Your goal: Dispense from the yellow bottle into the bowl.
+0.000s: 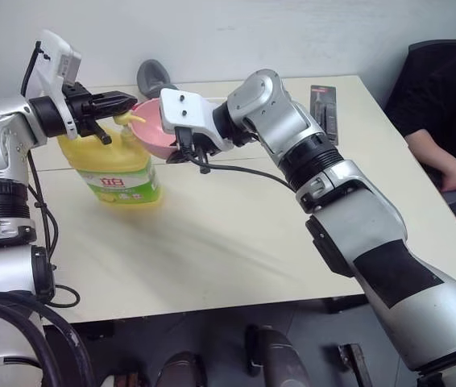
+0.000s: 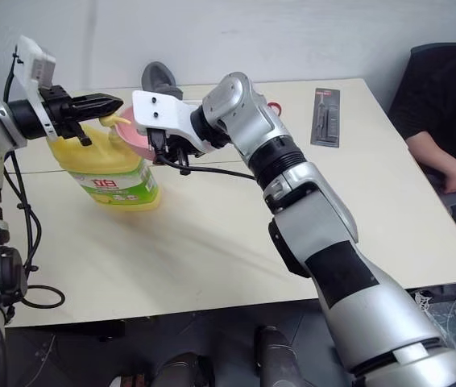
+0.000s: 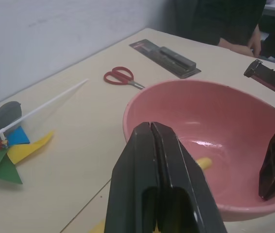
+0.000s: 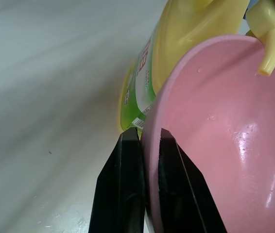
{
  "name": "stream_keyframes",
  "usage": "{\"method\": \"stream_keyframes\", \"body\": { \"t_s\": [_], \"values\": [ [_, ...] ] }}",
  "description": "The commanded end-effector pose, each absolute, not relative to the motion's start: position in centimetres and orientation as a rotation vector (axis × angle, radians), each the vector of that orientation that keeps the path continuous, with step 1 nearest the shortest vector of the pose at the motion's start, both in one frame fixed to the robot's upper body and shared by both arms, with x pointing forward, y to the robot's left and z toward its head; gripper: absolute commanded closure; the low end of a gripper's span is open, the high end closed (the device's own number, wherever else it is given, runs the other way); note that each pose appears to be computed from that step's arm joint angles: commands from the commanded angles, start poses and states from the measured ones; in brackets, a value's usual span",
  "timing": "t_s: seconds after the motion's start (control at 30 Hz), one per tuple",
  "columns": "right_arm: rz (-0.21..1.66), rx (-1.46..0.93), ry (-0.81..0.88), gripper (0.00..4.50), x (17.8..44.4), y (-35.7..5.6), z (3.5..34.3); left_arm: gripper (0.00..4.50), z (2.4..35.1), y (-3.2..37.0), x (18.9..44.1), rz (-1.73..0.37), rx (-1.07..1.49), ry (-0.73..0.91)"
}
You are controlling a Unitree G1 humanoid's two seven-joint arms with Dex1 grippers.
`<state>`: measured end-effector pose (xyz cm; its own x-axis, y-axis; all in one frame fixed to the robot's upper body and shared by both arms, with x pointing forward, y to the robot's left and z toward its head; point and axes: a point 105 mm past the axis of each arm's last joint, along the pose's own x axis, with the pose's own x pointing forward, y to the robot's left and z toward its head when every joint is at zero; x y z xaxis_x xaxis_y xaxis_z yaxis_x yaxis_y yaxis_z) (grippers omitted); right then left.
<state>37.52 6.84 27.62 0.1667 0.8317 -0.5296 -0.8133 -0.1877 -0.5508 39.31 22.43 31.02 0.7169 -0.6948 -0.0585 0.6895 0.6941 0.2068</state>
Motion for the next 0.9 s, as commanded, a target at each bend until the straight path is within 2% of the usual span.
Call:
{"method": "stream_keyframes", "body": {
  "t_s": [0.03, 0.9],
  "values": [
    [1.478, -0.989, -0.128, 4.5, 36.6, 7.7, 30.3, 4.49, 29.1, 22.6, 39.9, -0.752, 0.222, 0.048],
    [1.488, -0.993, -0.075, 4.5, 37.0, 7.2, 28.2, 4.49, 24.3, 23.9, 39.8, -0.712, 0.172, 0.173]
  ]
}}
